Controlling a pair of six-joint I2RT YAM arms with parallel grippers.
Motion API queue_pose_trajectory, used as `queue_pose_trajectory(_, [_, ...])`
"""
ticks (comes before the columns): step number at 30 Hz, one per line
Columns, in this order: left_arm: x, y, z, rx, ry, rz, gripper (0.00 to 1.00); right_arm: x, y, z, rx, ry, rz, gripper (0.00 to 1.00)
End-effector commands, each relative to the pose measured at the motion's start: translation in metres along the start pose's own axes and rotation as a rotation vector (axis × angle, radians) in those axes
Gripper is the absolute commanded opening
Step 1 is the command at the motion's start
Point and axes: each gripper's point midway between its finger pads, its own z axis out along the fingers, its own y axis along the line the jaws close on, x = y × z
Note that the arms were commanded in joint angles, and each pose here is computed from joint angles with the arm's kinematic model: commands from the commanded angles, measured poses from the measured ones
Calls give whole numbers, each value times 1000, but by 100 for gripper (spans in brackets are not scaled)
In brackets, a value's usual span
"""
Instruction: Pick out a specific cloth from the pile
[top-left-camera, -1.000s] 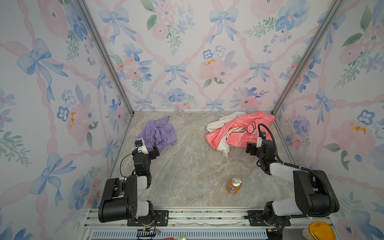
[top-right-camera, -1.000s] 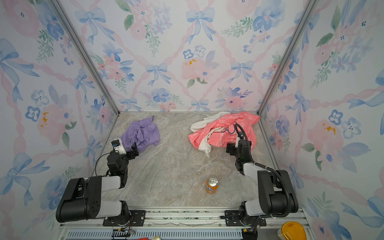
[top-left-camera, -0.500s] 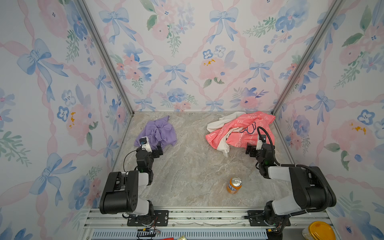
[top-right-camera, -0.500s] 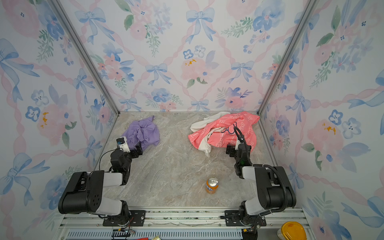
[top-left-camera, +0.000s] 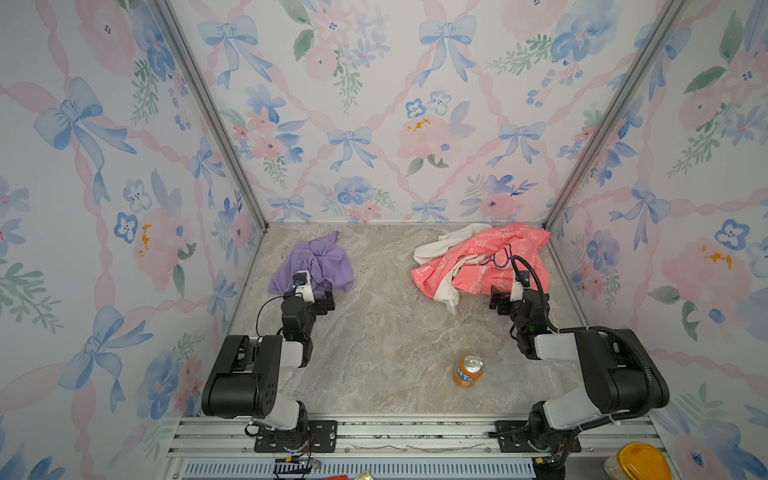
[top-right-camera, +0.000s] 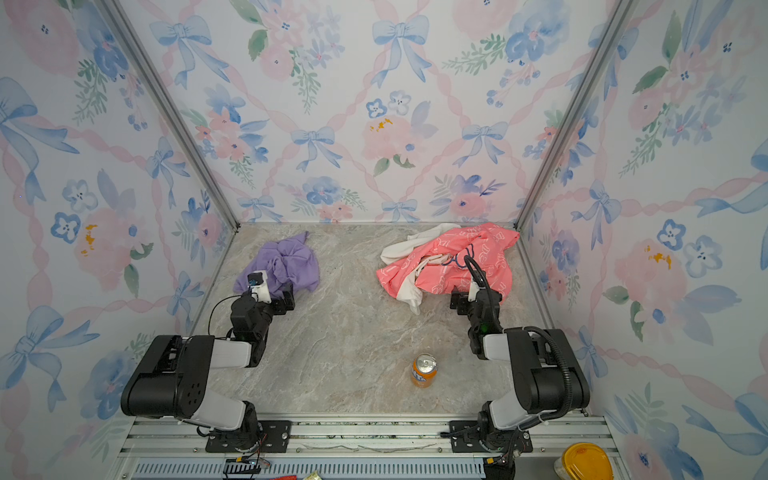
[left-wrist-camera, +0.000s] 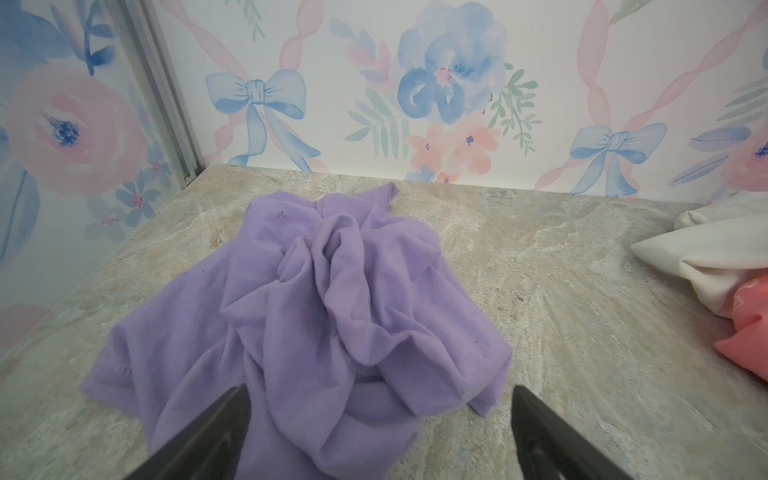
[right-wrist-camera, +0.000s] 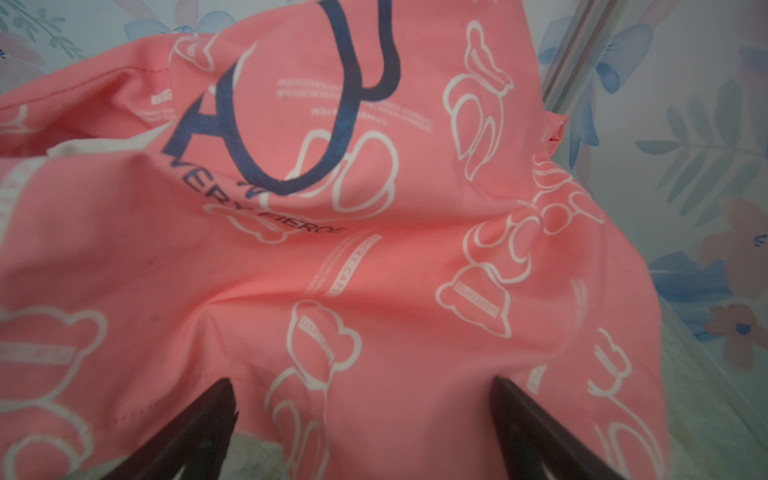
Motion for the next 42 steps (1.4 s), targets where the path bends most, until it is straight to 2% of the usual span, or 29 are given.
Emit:
queue_pose_trajectory(1, [-7, -4, 0, 13, -39, 37, 98, -5, 4, 0, -21, -25, -9, 97])
queue_pose_trajectory(8, [-7, -9, -5, 1, -56, 71, 98, -4, 4, 0, -24, -23, -7, 97])
queue_pose_trajectory(10, [-3, -4, -15, -37, -87, 66, 98, -4, 4, 0, -24, -23, -7, 97])
queue_pose_trajectory(11, [-11, -4, -26, -34, -171, 61, 98, -4, 3, 1, -18, -22, -7, 97])
queue_pose_trajectory(13, [-3, 3, -22, -72, -112, 43, 98, -4, 2, 1, -11, -18, -3, 97])
queue_pose_trajectory(42, [-6, -2, -21, -82, -133, 73, 98, -4, 1, 1, -11, -19, -1, 97])
